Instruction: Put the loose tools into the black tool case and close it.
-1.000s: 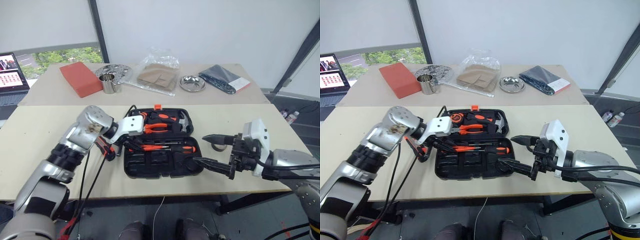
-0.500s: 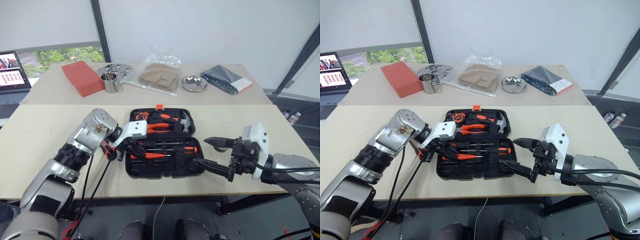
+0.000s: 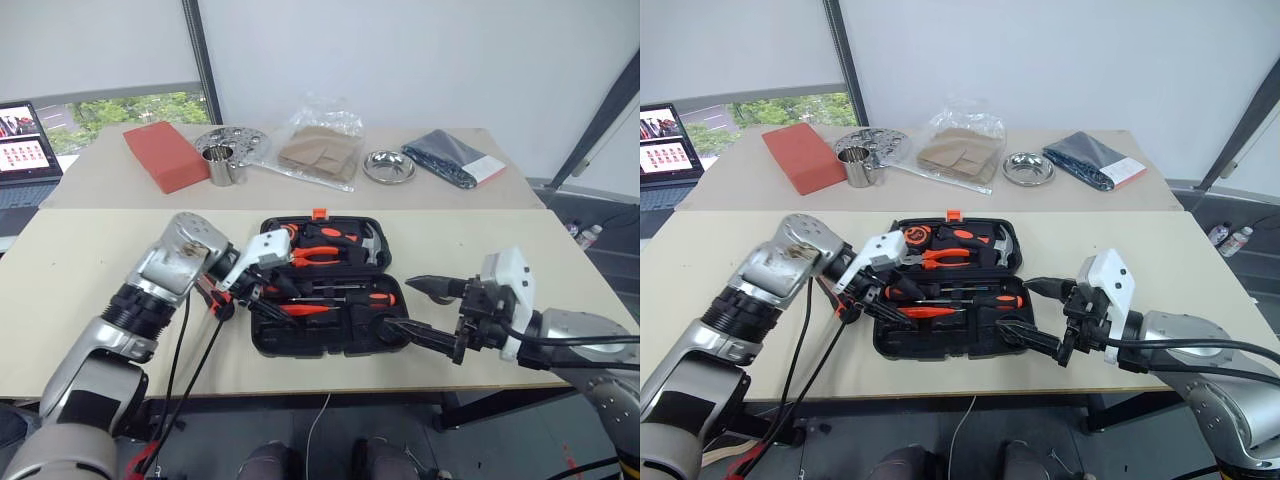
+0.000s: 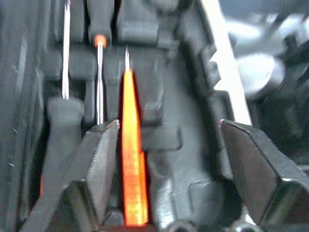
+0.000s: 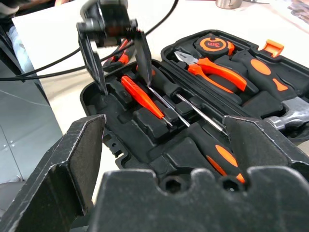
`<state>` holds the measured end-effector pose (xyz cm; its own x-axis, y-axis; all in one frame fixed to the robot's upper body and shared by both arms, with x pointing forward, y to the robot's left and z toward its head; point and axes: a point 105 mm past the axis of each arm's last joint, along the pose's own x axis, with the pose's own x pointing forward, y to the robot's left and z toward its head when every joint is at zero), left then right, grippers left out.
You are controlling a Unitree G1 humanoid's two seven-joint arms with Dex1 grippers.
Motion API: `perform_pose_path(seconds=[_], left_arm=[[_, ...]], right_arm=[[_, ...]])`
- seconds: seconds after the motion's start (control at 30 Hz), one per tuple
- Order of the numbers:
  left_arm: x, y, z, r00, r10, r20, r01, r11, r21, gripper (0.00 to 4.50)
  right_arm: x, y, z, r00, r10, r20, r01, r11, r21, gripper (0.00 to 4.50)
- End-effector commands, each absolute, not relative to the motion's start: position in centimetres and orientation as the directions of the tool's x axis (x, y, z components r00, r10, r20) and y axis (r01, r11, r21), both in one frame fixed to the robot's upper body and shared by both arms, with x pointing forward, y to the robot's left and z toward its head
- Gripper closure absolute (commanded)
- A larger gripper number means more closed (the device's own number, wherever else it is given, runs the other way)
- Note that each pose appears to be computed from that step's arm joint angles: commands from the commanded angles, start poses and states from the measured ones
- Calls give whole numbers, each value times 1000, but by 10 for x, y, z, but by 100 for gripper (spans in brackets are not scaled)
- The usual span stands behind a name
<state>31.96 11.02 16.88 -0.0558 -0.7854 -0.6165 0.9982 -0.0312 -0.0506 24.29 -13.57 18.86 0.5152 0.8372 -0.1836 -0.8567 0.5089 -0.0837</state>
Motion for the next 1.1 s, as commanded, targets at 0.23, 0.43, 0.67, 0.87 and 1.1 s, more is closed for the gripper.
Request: perform_pose_path(seconds=[0.23,0.43,0.67,0.87,1.1], left_arm=[[342,110,156,89,-844,-528,990,131,-43,441],[352,110,143,127,-842,-525,972,212,-105,441],[334,115,127,35,-828,-560,981,136,-140,441],[331,119,136,63,-844,-532,988,129,-88,441],[336,103,163,99,-934,-342,994,108,-5,441]], right_arm=[[242,-133,201,504,851,-151,-863,489,-124,0],[241,-131,200,497,854,-155,-867,483,-122,0],[242,-131,200,497,854,-153,-867,484,-118,0],[242,-130,197,498,853,-154,-867,487,-107,0],[243,-129,196,498,854,-150,-867,488,-101,0]])
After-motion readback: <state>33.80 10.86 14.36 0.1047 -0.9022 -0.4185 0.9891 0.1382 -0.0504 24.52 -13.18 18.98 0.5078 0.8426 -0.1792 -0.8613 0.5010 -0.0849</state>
